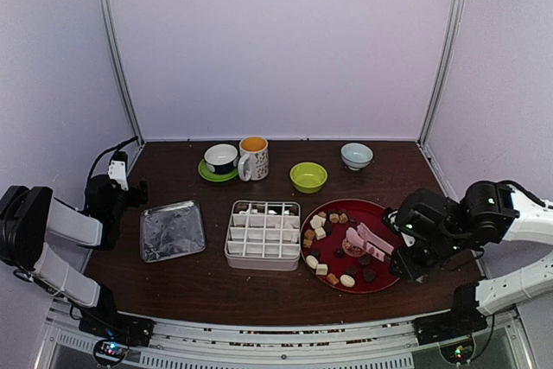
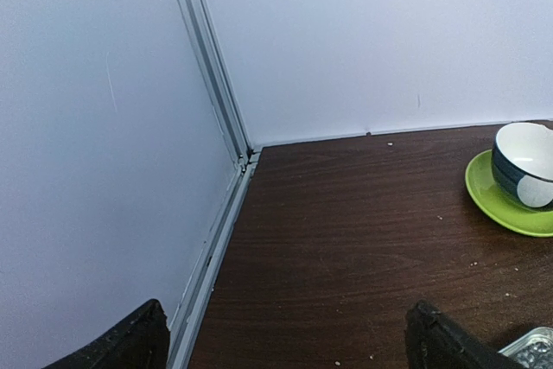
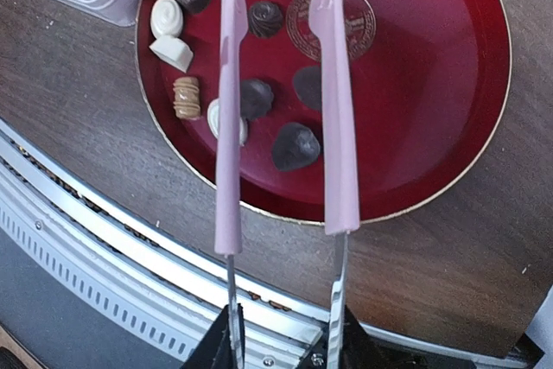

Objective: Pack the chocolate
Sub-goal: Pick up the fake chocolate from the plate.

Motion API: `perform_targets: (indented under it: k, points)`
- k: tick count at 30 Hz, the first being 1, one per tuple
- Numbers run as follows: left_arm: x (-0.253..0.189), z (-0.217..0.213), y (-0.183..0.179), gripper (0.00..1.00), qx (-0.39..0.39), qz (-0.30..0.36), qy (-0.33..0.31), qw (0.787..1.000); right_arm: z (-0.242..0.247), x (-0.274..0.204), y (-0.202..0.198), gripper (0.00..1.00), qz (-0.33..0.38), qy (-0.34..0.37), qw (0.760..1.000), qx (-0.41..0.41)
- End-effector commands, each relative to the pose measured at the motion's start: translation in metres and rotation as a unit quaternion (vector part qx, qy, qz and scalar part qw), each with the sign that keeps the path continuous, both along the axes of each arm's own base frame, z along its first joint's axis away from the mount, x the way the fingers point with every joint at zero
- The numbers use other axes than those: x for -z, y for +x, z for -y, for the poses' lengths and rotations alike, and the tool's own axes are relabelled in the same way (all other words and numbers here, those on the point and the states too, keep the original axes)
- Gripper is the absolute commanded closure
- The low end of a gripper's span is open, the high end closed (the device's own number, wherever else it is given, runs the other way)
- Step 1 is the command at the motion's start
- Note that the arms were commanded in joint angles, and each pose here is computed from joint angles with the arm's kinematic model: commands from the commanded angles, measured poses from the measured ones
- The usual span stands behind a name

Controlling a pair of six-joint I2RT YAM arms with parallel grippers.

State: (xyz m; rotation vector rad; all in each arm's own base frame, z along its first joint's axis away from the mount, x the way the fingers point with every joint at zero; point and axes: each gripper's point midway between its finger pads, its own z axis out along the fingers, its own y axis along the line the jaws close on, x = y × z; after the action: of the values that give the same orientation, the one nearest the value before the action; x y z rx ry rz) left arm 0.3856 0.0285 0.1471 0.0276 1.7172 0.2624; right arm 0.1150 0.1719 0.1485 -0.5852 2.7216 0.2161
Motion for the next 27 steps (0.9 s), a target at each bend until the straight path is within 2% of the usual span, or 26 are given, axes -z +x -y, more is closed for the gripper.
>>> perform_targets:
  k: [1, 5, 27]
  points:
    - [-0.018, -0.002, 0.003, 0.02, 0.0, 0.034, 0.004, 0.999, 0.021, 0.01, -0.014, 0.68, -0.036, -0.029, 0.999, 0.016]
    - [-0.018, -0.002, 0.003, 0.02, 0.001, 0.033, 0.005, 0.999, 0.026, 0.015, -0.017, 0.69, -0.044, -0.047, 0.998, 0.011]
    - [-0.018, -0.002, 0.003, 0.02, 0.001, 0.033, 0.004, 0.999, 0.032, 0.017, -0.022, 0.68, -0.054, -0.046, 0.997, 0.012]
